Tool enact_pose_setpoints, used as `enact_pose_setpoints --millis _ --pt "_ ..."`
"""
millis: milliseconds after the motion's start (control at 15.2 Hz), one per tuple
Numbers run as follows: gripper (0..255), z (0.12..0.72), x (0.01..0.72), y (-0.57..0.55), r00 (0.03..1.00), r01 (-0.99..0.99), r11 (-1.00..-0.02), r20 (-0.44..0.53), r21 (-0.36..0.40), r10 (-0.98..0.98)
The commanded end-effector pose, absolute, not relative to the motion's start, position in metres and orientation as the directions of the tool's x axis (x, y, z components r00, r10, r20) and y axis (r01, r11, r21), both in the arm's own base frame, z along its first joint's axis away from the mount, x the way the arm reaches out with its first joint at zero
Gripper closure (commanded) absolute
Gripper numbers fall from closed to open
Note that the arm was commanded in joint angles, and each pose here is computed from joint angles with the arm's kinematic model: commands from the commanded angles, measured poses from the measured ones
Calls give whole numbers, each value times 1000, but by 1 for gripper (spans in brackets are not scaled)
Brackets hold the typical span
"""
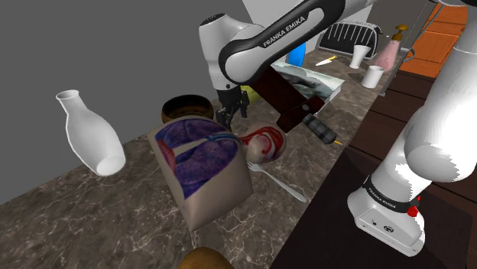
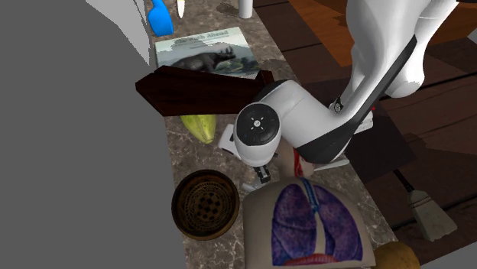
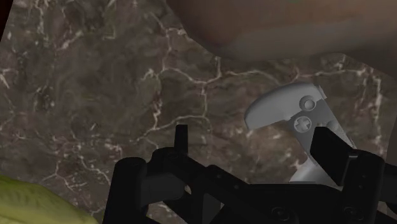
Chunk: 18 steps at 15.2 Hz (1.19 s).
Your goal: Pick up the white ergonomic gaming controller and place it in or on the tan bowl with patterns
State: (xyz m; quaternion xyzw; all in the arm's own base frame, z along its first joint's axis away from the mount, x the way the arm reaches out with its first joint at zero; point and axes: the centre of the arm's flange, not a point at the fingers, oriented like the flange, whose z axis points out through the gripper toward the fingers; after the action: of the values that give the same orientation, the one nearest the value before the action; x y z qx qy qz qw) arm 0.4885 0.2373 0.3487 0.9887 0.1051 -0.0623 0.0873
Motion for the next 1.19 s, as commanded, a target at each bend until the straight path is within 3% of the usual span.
enact_pose_setpoints --millis 0,528,594,1122 --pt "0 339 488 236 970 219 -963 -141 159 197" --pt "0 336 488 235 970 219 -963 -141 159 197" --pt "255 336 488 235 970 219 -963 -141 159 197" --pt "255 336 488 235 970 219 -963 -141 159 197"
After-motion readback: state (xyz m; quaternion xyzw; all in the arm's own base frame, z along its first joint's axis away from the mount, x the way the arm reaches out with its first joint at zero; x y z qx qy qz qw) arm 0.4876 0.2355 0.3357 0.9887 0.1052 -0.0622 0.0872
